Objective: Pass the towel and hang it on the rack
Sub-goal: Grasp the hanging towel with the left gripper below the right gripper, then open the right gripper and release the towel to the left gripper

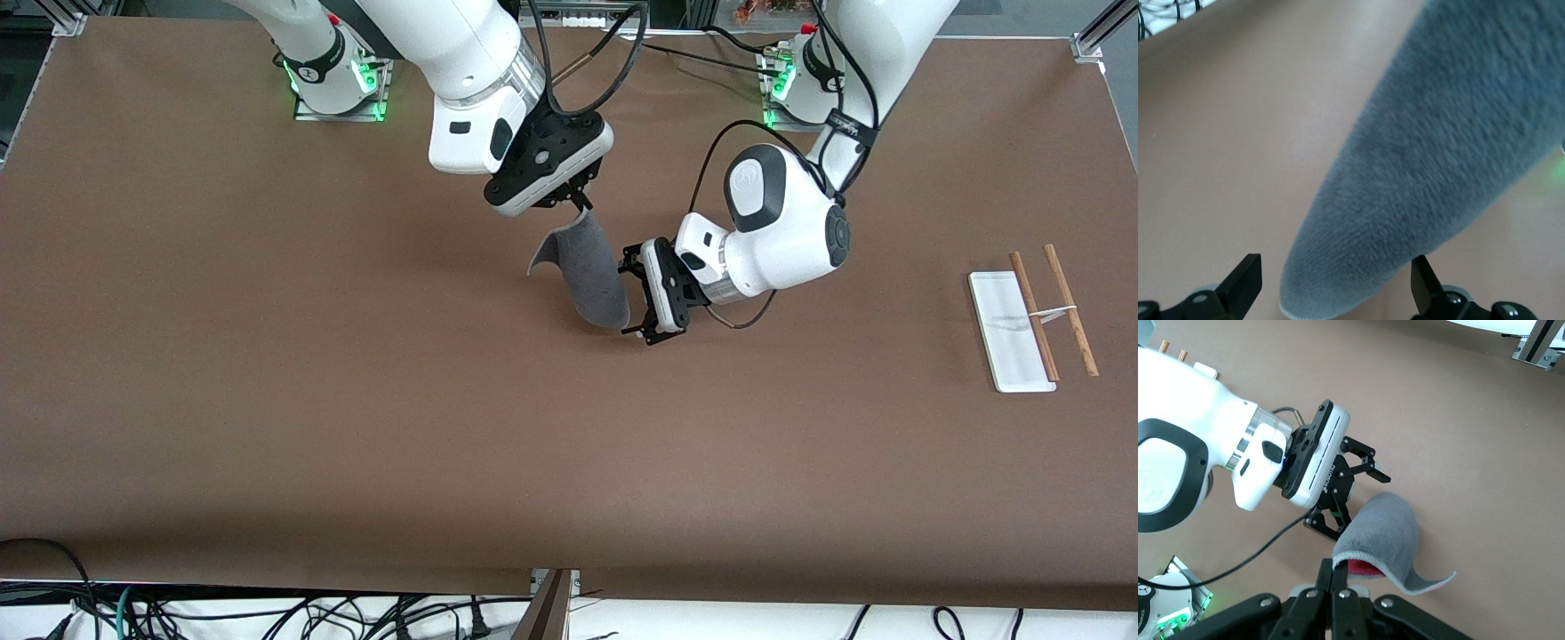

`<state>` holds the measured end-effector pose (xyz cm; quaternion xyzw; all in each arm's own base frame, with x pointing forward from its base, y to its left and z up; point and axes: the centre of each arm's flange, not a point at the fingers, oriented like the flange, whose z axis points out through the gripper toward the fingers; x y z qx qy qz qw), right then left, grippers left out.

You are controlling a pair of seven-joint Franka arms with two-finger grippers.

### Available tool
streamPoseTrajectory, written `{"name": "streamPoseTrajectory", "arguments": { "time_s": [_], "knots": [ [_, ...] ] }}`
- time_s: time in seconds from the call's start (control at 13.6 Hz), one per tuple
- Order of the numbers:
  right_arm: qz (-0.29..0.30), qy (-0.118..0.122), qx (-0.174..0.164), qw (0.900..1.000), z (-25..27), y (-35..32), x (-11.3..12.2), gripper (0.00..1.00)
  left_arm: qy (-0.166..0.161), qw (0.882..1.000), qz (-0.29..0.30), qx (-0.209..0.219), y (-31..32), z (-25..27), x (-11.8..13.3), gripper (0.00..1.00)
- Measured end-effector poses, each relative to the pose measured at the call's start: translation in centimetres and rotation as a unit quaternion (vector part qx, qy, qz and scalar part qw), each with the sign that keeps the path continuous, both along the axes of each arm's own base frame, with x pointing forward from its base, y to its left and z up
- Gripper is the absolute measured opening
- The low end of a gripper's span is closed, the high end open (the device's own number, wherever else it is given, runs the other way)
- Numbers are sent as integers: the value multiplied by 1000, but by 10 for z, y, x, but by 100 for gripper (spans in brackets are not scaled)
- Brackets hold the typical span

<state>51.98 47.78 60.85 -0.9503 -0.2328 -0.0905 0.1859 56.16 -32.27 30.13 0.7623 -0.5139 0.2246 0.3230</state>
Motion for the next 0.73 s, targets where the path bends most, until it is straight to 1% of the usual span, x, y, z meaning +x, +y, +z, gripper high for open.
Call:
{"name": "streamPoseTrajectory", "arguments": {
  "time_s": [0.07, 0.15, 0.22, 0.29, 0.37, 0.59, 0.73],
  "knots": [
    [0, 0, 0, 1000, 0, 0, 0, 1, -9, 1000, -4, -13, 2, -6, -4, 96],
    [1, 0, 0, 1000, 0, 1, -1, 1, -17, 1000, -7, -25, 3, -11, -6, 96],
    [3, 1, 1, 1000, 0, 2, -2, 1, -22, 999, -7, -35, 4, -15, -8, 89],
    [5, 1, 2, 1000, 1, 4, -4, 1, -26, 999, -8, -41, 4, -18, -10, 78],
    [6, 1, 3, 1000, 1, 5, -5, 1, -28, 999, -11, -43, 3, -21, -12, 65],
    [7, 1, 3, 1000, 1, 6, -6, 1, -29, 998, -16, -45, -1, -23, -14, 30],
    [7, 1, 3, 1000, 1, 5, -6, 1, -29, 998, -17, -45, -2, -23, -15, 9]
  ]
}}
